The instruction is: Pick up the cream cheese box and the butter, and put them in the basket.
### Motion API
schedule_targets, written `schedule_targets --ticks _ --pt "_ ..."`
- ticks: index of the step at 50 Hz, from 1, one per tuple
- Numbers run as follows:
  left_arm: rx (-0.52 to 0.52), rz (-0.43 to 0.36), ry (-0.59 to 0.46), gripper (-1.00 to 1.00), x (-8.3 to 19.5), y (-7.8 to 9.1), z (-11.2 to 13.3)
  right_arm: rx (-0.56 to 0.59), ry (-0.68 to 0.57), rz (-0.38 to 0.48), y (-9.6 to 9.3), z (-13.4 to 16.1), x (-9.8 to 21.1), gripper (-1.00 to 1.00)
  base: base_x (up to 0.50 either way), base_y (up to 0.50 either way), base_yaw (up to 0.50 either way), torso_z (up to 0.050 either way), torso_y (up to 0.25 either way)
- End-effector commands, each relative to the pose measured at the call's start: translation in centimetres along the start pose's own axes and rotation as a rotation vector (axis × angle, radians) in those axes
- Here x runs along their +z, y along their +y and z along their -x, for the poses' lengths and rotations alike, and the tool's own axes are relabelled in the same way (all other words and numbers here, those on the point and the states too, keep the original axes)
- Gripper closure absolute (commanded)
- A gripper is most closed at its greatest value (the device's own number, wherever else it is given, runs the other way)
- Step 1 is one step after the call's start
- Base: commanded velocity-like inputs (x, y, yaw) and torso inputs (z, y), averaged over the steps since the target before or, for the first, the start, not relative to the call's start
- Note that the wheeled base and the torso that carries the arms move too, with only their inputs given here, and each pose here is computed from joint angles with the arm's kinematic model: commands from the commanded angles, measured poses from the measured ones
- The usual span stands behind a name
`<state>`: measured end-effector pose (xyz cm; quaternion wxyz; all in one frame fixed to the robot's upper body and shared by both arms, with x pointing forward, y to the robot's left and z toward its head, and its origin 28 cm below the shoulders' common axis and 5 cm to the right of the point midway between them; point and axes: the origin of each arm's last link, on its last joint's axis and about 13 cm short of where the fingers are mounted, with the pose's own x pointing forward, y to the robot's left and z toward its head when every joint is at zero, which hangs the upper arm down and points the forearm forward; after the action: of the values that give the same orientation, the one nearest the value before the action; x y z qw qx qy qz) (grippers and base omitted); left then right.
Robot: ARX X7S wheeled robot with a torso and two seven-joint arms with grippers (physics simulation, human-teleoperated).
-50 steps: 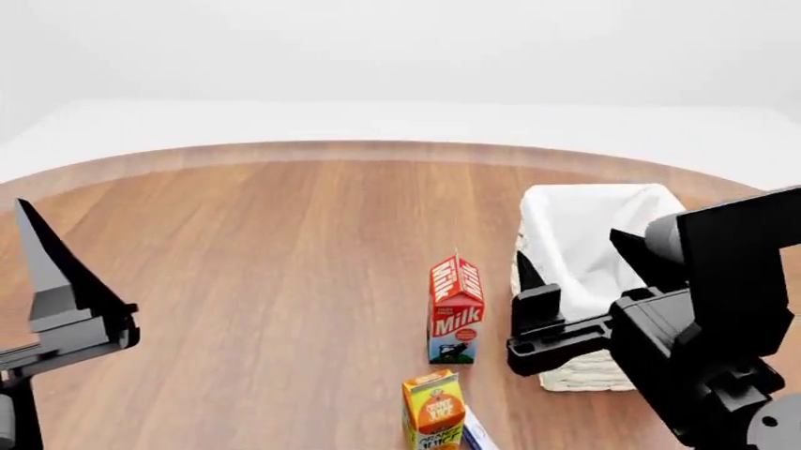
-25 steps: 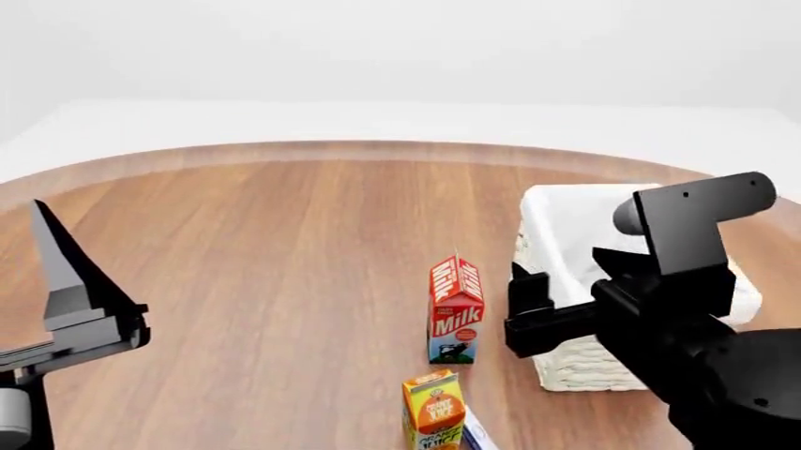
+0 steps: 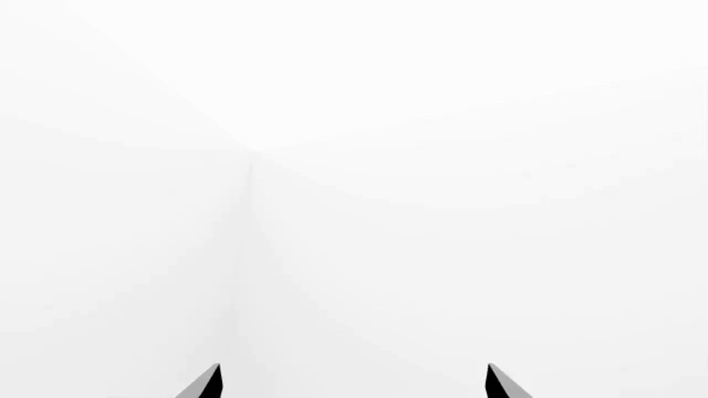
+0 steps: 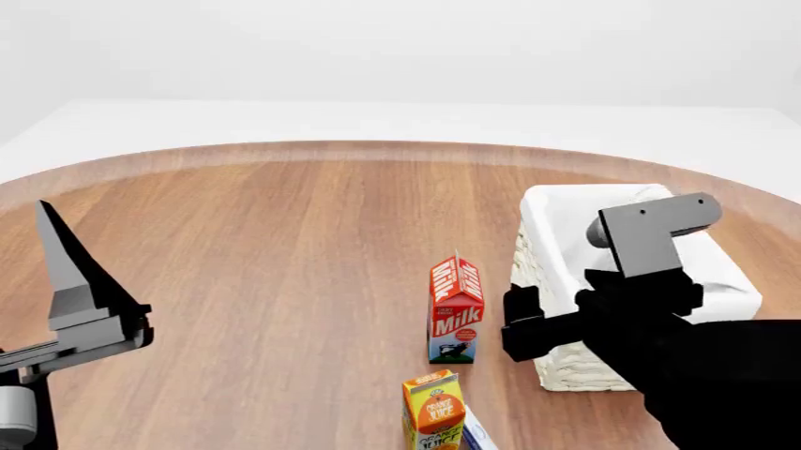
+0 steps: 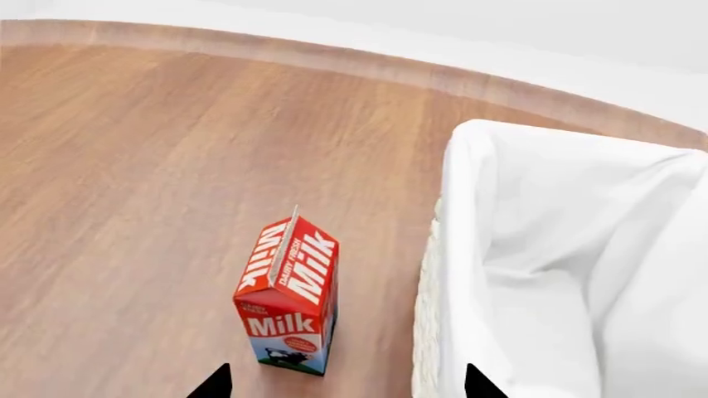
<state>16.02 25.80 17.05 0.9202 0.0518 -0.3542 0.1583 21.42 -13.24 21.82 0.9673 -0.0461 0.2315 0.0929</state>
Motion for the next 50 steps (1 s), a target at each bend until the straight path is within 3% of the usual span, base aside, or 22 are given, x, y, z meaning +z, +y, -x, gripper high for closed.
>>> schedule_targets --ticks 1,50 --pt "-0.001 0.001 0.002 -1.0 -0.1 0.0 0.0 -0.011 0.046 0.01 -0.2 -0.9 -0.9 -1.0 0.0 0.0 0.0 0.0 0.0" --pt "-0.003 0.004 0.015 -1.0 -0.4 -0.1 0.1 -0.014 0.175 0.019 0.0 -3.8 -4.7 -1.0 0.0 0.0 0.0 0.0 0.0"
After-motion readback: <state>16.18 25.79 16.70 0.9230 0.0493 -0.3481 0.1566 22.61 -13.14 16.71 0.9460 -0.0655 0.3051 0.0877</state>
